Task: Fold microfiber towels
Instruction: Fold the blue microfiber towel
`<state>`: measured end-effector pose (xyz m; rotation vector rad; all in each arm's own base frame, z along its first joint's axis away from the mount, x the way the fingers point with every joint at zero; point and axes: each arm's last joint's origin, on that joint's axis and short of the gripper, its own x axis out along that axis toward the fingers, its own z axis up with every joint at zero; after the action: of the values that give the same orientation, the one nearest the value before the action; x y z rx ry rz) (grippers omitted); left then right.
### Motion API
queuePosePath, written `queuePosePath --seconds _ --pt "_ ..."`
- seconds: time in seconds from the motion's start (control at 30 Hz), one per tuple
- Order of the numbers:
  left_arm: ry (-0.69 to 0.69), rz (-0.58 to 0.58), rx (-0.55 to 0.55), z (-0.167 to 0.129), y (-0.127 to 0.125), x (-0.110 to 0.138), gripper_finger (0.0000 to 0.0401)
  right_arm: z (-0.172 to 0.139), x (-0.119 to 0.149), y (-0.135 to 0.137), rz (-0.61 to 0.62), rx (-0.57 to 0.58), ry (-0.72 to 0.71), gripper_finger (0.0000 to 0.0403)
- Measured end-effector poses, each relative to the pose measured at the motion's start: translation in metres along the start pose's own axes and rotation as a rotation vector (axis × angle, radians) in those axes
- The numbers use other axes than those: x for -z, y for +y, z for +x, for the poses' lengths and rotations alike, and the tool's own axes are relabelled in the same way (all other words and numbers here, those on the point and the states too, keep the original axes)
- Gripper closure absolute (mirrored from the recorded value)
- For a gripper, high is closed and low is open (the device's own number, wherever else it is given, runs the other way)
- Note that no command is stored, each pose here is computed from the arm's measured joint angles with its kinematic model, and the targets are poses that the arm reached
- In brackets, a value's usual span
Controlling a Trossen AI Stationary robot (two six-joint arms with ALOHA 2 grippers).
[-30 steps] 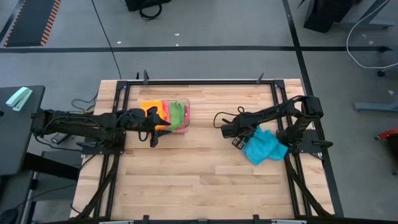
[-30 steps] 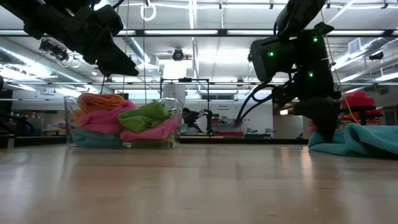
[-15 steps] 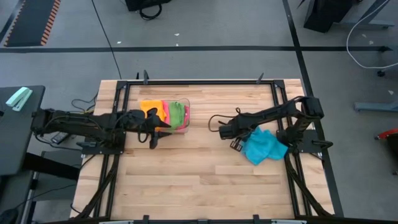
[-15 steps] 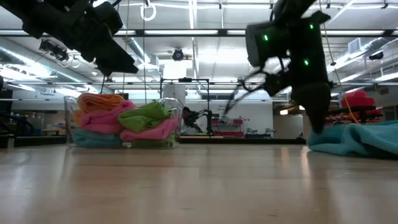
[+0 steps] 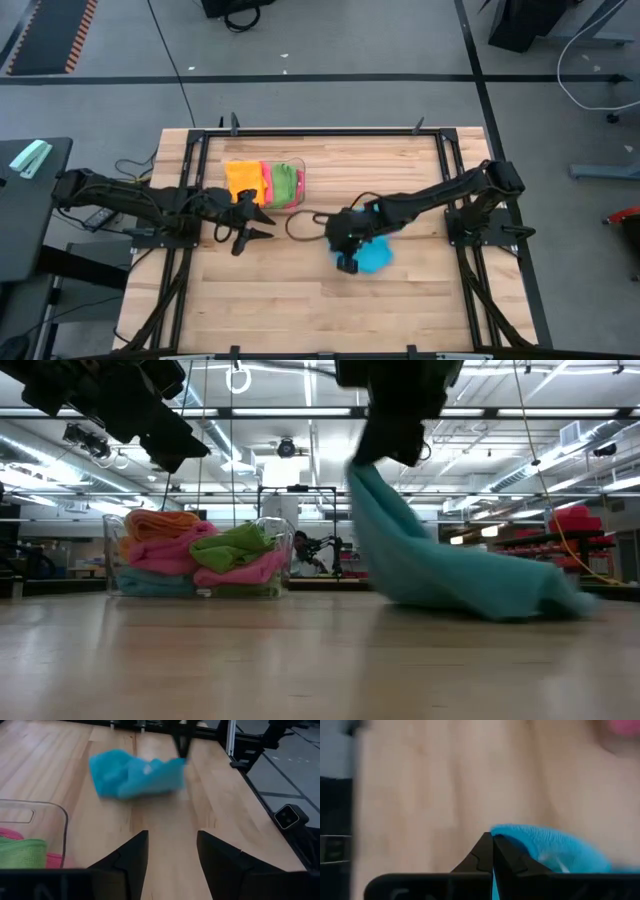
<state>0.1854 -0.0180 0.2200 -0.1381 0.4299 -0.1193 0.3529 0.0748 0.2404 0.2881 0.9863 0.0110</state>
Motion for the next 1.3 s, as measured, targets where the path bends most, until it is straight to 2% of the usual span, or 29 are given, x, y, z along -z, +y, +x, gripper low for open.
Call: queuePosePath --seconds 0.17,0.3,0.47,0.57,0.67,0.8,0.97,1.03,1.2,1.3 --pt "0.003 -0.021 0.016 0.0 -0.003 0.001 0.0223 0.003 0.003 0.026 -0.098 -0.147 -0.067 0.0397" --pt "0.007 -0.035 0.036 0.0 -0.008 0.001 0.0221 0.005 0.017 0.042 -0.135 -0.225 -0.015 0.0397" --pt "0.013 -0.025 0.066 0.0 -0.013 0.002 0.0224 0.01 0.046 0.063 -0.087 -0.331 0.117 0.0388" --pt "0.016 -0.02 0.075 0.0 -0.016 0.003 0.0224 0.012 0.067 0.073 -0.014 -0.343 0.236 0.0381" --pt "0.016 -0.019 0.078 0.0 -0.016 0.003 0.0221 0.011 0.09 0.078 0.063 -0.271 0.371 0.0379" --pt "0.016 -0.018 0.077 0.0 -0.016 0.003 0.0222 0.007 0.112 0.077 0.191 -0.11 0.524 0.0379" --pt "0.016 -0.019 0.077 0.0 -0.016 0.003 0.0224 0.001 0.123 0.071 0.309 0.039 0.619 0.0371" --pt "0.016 -0.019 0.077 0.0 -0.016 0.003 0.0222 -0.002 0.128 0.068 0.36 0.09 0.674 0.036" --pt "0.016 -0.019 0.077 0.0 -0.016 0.003 0.0222 -0.016 0.142 0.056 0.507 0.298 0.87 0.0317" --pt "0.016 -0.019 0.077 0.0 -0.016 0.003 0.0225 -0.021 0.146 0.053 0.535 0.366 0.927 0.0291"
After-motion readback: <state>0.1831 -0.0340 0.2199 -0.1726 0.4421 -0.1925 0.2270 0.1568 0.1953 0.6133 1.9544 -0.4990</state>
